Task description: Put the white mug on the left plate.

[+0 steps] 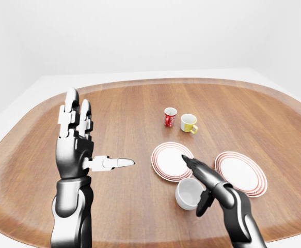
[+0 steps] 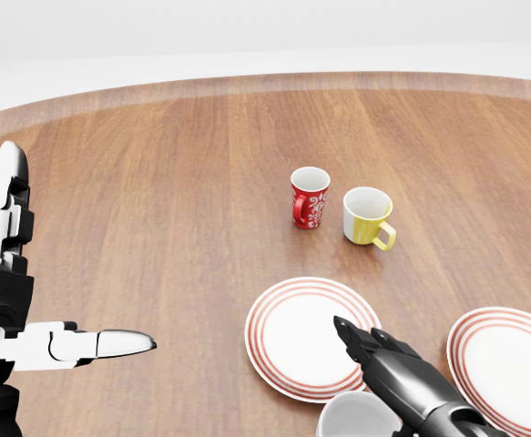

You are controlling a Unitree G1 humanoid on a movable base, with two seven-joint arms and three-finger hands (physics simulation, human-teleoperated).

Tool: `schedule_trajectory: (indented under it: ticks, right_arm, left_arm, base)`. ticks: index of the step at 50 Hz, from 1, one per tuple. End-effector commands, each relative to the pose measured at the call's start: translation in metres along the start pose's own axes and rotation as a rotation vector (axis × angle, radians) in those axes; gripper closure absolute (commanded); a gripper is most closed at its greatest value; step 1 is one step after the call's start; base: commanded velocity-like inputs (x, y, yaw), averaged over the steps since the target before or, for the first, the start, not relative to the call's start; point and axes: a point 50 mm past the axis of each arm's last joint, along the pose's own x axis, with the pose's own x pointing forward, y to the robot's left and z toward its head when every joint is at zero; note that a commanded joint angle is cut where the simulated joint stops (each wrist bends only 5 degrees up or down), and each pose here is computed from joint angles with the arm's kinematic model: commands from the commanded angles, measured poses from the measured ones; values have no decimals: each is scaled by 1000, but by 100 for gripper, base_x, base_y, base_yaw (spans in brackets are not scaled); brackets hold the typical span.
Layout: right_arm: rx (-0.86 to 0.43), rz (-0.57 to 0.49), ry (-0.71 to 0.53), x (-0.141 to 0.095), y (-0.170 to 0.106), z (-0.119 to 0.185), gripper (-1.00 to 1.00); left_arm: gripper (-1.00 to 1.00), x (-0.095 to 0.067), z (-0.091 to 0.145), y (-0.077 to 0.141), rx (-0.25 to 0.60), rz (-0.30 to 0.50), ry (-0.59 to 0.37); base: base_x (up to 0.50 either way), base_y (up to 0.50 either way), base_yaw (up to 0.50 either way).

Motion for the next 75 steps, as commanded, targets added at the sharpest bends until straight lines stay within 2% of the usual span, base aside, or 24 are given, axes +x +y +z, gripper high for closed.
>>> schedule_trajectory:
  ticks: [1, 75]
  right_arm:
    - [-8, 5, -2, 3, 0, 1, -100]
    - [-33, 51, 46, 17, 12, -7, -100]
  left_arm:
    - [-100, 0, 1, 0, 0, 1, -5]
    - [-100, 0, 0, 0, -2, 0, 1]
  base:
    - [0, 0, 0]
    - [0, 0, 0]
